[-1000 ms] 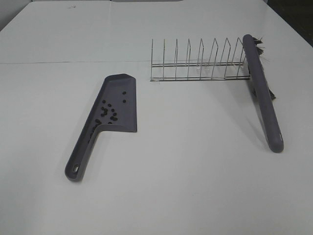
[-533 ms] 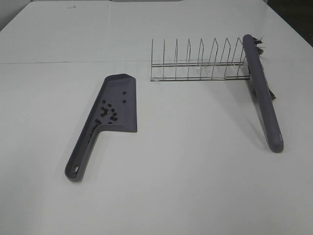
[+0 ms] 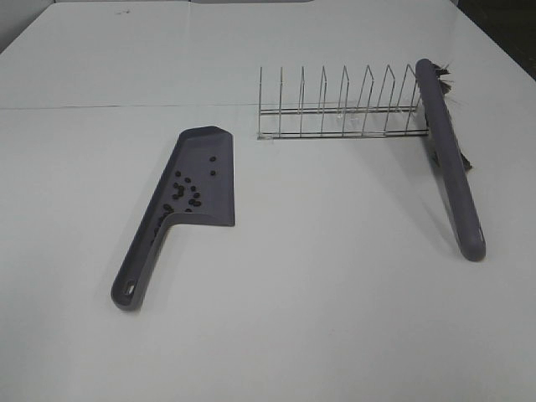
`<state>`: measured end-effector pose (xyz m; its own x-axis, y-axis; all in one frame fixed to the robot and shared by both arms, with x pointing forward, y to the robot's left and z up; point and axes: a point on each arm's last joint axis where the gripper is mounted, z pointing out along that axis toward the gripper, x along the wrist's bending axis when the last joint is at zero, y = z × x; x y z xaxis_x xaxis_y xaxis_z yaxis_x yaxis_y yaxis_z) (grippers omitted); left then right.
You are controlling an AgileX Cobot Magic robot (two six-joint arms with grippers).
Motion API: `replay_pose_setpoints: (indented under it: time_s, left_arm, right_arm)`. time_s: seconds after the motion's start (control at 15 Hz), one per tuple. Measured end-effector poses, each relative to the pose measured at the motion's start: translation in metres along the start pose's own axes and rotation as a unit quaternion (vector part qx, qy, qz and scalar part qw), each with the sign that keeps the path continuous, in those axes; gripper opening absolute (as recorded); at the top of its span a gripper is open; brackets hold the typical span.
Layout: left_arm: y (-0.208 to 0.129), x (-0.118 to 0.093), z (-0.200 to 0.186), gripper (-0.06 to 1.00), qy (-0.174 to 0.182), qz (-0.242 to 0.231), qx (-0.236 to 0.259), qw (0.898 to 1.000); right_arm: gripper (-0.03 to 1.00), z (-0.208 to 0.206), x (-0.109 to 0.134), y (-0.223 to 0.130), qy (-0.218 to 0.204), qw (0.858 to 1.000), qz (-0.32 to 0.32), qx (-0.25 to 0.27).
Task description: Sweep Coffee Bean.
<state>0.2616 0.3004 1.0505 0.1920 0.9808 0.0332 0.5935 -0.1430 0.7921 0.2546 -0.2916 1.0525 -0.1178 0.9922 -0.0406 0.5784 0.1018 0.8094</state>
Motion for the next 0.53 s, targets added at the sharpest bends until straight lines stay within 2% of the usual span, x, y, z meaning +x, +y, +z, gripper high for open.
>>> replay_pose_setpoints:
  time_s: [0.13, 0.27, 0.33, 0.53]
  left_arm:
    - [-0.006, 0.002, -0.01, 0.62, 0.048, -0.034, -0.035, 0.998]
    - [-0.013, 0.001, -0.02, 0.62, 0.077, -0.052, -0.072, 0.993]
    - [-0.016, 0.0, -0.024, 0.62, 0.082, -0.054, -0.087, 0.991]
    - [-0.017, 0.0, -0.024, 0.62, 0.082, -0.054, -0.088, 0.991]
  right_arm:
    - [0.55, -0.003, 0.0, -0.001, -0.001, 1.0, -0.001, -0.012]
    - [0.55, -0.006, 0.001, -0.003, -0.003, 1.0, -0.002, -0.026]
    - [0.55, -0.009, 0.001, -0.005, -0.004, 0.999, -0.002, -0.039]
    - [0.55, -0.014, 0.002, -0.008, -0.006, 0.998, -0.004, -0.058]
